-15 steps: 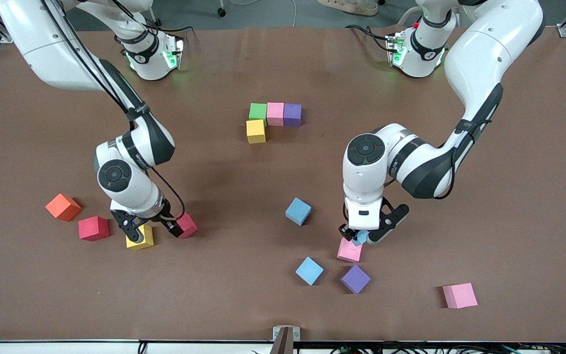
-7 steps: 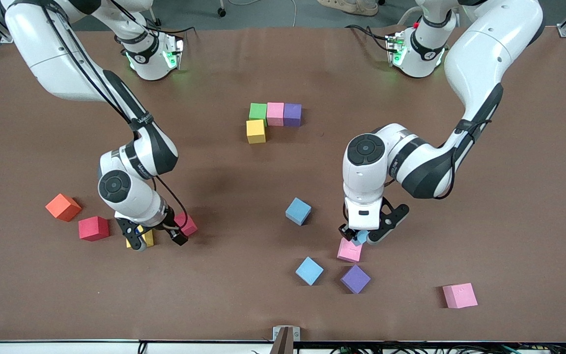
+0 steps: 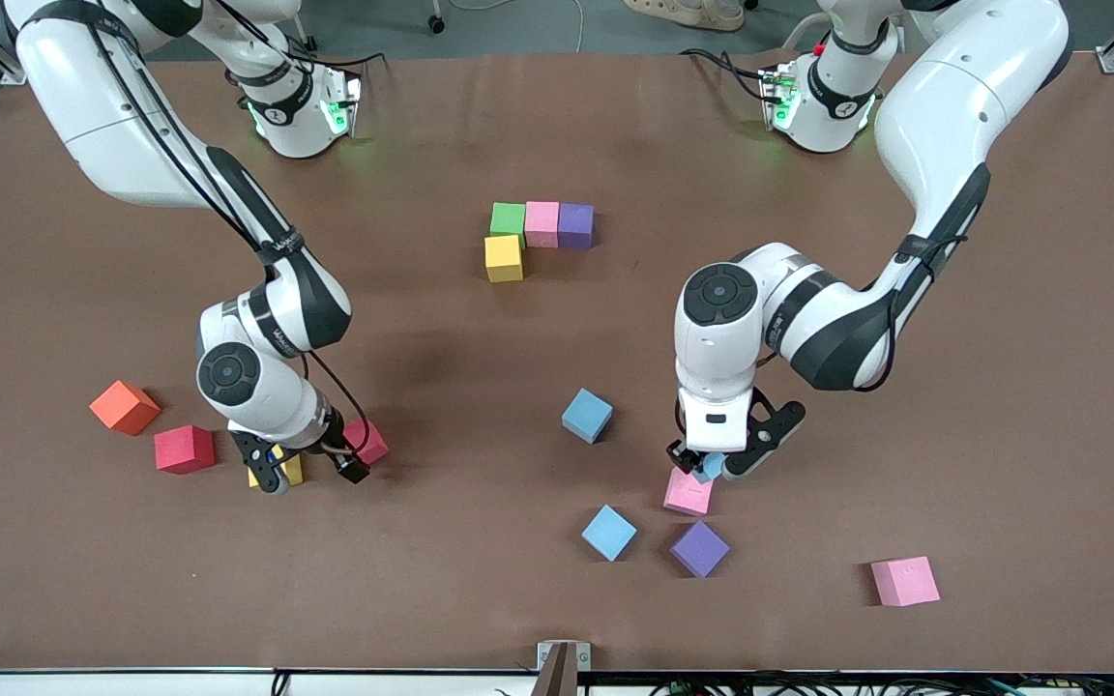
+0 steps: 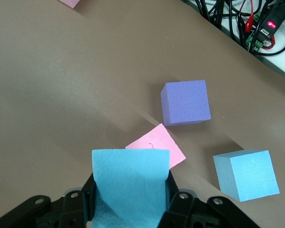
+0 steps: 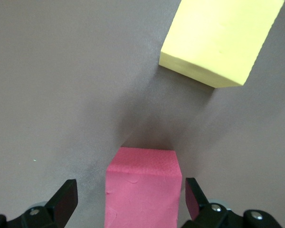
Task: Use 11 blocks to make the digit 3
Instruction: 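Grasp the red cube with the right gripper while the left gripper holds blue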
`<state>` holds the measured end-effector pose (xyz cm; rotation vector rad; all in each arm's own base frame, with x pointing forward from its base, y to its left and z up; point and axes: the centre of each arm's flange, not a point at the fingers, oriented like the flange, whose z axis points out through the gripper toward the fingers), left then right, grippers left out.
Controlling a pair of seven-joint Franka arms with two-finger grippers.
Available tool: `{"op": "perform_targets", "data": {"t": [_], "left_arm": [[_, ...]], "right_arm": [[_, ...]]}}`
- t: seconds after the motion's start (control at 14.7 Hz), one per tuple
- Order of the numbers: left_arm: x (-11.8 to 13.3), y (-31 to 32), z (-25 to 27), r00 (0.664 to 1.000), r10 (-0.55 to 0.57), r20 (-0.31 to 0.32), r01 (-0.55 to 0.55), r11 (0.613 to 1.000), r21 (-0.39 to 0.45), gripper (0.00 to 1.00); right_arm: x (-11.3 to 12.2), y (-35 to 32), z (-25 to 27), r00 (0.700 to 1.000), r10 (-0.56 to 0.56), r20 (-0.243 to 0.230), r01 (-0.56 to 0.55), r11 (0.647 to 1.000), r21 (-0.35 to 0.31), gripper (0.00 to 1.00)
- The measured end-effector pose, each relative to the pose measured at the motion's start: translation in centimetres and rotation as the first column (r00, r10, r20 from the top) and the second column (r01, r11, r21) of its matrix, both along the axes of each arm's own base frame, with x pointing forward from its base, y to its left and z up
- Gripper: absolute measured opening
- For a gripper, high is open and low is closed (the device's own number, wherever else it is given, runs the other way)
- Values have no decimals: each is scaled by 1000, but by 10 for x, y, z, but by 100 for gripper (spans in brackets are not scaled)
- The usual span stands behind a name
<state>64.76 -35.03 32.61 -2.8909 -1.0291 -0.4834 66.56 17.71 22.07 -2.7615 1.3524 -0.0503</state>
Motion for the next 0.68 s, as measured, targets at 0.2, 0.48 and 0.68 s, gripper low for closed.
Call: {"op": "perform_targets", "data": {"t": [0.2,0.48,0.68], "left_arm": [[0,0,0,1000,0,0,0,1000,0,7],[0,0,0,1000,0,0,0,1000,0,7],[0,0,0,1000,0,0,0,1000,0,7]], "right_arm": [[-2,3,-5,1000,-2,-10,2,1000,5,100],[-3,3,-11,1000,-4,-20,4,1000,7,97],[-4,4,-12,1000,-3,-25,3,1000,5,78]]}}
